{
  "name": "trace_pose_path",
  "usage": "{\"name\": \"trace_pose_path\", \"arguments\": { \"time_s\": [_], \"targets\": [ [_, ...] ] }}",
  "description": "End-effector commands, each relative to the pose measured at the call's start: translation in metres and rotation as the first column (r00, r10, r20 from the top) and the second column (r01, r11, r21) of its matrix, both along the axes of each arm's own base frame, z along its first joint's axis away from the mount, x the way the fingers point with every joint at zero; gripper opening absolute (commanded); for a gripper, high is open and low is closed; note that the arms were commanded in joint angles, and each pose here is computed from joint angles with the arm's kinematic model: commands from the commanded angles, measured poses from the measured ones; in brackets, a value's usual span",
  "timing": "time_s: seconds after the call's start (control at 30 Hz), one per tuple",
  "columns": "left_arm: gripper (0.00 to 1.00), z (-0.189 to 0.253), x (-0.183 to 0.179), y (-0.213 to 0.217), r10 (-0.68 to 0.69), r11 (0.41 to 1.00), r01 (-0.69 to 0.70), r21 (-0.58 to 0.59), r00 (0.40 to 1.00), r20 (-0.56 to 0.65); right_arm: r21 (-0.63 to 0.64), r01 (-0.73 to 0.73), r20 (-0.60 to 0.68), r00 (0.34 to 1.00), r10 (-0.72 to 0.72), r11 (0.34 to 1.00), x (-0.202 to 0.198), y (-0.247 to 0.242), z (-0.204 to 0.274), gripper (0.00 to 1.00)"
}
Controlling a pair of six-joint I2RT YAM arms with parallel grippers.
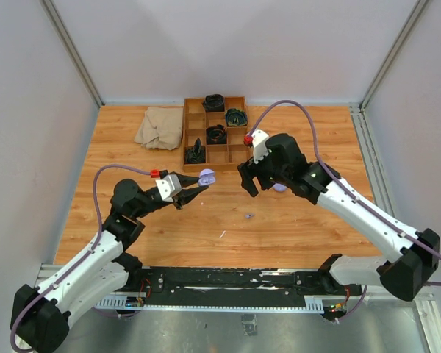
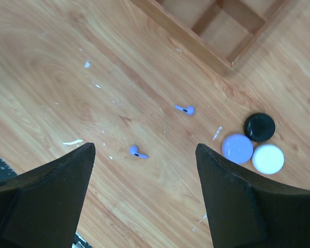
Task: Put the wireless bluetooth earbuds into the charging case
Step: Open the charging case, then pick up the earbud from the center of the board.
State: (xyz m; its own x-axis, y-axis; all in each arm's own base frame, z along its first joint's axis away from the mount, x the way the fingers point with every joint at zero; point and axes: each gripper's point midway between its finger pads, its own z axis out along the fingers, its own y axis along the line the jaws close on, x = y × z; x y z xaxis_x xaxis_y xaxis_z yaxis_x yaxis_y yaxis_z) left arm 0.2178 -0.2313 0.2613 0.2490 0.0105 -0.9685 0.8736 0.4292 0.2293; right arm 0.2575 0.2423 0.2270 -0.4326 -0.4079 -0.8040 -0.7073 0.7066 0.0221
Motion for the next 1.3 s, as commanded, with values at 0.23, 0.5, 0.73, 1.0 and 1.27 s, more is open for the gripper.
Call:
{"name": "trace_pose_path", "arguments": {
  "time_s": [0.23, 0.5, 0.73, 1.0, 1.27],
  "targets": [
    [0.0, 0.006, -0.003, 0.004, -0.017, 1.0, 0.013, 0.025, 0.984, 0.177, -0.204, 0.065, -0.204, 0.973, -0.107, 0.977, 0.003, -0.017, -0.098, 0.8],
    [0.0, 0.013, 0.005, 0.014, 0.059, 0.998, -0.061, 0.003, 0.974, 0.22, -0.242, -0.052, -0.41, 0.911, -0.054, 0.969, -0.014, 0.0, -0.144, 0.8],
    [0.0, 0.015, 0.008, 0.017, 0.084, 0.996, -0.085, -0.003, 0.969, 0.23, -0.266, -0.121, -0.543, 0.838, -0.045, 0.956, -0.029, 0.005, -0.182, 0.8],
    [0.0, 0.015, 0.01, 0.02, 0.095, 0.995, -0.097, -0.002, 0.968, 0.232, -0.265, -0.15, -0.597, 0.801, -0.04, 0.953, -0.035, 0.009, -0.197, 0.8],
    [0.0, 0.016, 0.009, 0.019, 0.089, 0.996, -0.09, -0.003, 0.968, 0.234, -0.292, -0.188, -0.626, 0.779, -0.039, 0.938, -0.056, 0.002, -0.2, 0.8]
  ]
}}
